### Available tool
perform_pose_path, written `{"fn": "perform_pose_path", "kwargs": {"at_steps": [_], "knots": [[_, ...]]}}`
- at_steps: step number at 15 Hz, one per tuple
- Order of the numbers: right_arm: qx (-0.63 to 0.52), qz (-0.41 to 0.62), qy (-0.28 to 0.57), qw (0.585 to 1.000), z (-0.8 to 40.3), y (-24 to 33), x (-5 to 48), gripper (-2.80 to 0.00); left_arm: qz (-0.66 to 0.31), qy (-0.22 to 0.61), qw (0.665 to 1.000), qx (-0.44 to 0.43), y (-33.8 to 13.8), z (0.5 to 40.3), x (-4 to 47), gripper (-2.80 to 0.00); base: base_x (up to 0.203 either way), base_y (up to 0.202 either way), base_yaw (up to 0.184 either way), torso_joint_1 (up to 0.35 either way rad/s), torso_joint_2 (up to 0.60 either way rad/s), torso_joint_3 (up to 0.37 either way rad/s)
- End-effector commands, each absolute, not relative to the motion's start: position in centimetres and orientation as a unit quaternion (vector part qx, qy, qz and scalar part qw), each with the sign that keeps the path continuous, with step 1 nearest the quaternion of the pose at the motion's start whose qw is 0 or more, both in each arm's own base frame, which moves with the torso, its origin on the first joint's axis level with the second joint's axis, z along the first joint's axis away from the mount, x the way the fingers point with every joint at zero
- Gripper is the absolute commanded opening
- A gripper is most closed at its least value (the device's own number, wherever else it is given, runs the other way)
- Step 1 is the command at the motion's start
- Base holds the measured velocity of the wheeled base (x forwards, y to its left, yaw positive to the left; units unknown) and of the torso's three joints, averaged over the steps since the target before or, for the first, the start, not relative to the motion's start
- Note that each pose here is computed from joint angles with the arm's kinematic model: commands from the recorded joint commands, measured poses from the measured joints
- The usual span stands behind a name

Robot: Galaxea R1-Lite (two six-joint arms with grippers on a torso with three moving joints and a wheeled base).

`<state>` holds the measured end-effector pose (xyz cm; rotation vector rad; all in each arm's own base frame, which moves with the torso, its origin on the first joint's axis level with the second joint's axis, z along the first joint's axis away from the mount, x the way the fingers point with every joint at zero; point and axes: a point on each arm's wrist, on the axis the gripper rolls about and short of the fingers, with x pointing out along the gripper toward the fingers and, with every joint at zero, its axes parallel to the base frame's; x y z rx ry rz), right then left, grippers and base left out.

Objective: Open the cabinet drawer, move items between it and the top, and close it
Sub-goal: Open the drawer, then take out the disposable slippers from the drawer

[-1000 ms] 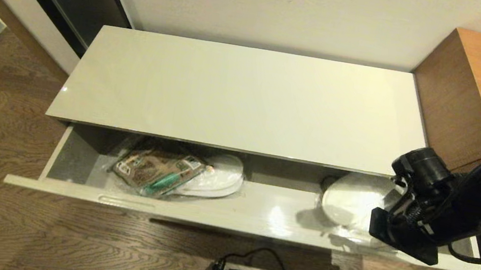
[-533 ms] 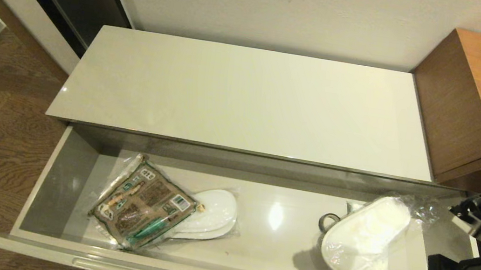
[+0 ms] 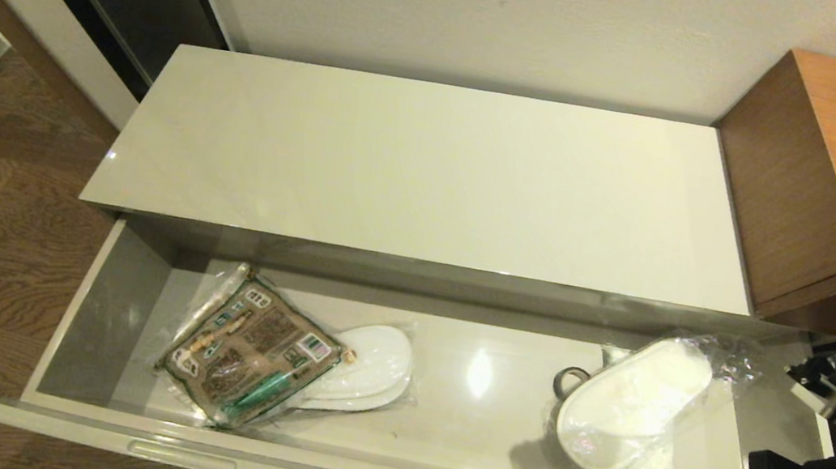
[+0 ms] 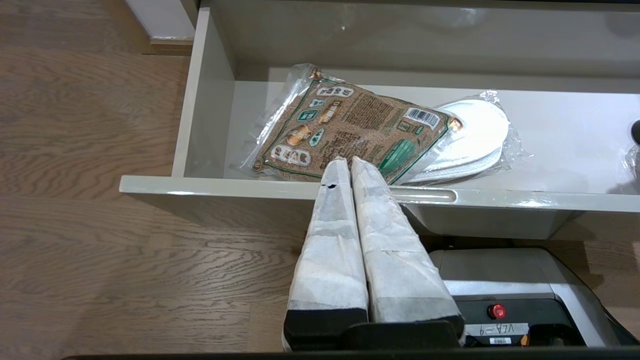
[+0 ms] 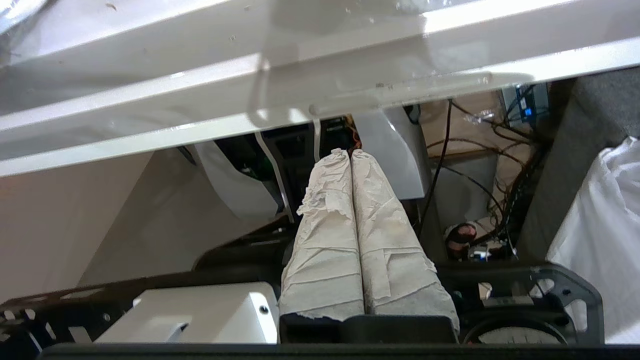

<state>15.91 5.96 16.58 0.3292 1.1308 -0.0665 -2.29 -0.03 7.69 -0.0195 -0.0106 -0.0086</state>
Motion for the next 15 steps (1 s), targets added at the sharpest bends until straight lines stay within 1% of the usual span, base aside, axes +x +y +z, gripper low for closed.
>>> {"fn": "perform_pose_path", "kwargs": {"at_steps": [1,4,5,9,11,15], "knots": [[0.154,-0.036,0.527,0.835,16.2,6.2,16.7,-2.80,-0.004,-0.005,1.000,-0.010,0.0,7.7,-2.3,-2.80,0.000,0.000,0.000,0.000,0.00,0.000],[0.133,-0.081,0.487,0.859,15.2,6.8,19.1,-2.80,-0.004,-0.005,1.000,-0.010,0.0,7.7,-2.3,-2.80,0.000,0.000,0.000,0.000,0.00,0.000],[0.132,-0.082,0.481,0.863,15.2,6.9,19.2,-2.80,-0.004,-0.005,1.000,-0.010,0.0,7.7,-2.3,-2.80,0.000,0.000,0.000,0.000,0.00,0.000],[0.128,-0.083,0.487,0.860,14.8,7.0,19.1,-2.80,-0.004,-0.005,1.000,-0.010,0.0,7.7,-2.3,-2.80,0.000,0.000,0.000,0.000,0.00,0.000],[0.123,-0.088,0.495,0.856,14.2,7.3,19.9,-2.80,-0.004,-0.005,1.000,-0.010,0.0,7.7,-2.3,-2.80,0.000,0.000,0.000,0.000,0.00,0.000],[0.116,-0.112,0.487,0.858,11.1,8.3,24.2,-2.80,-0.004,-0.005,1.000,-0.010,0.0,7.7,-2.3,-2.80,0.000,0.000,0.000,0.000,0.00,0.000]]}}
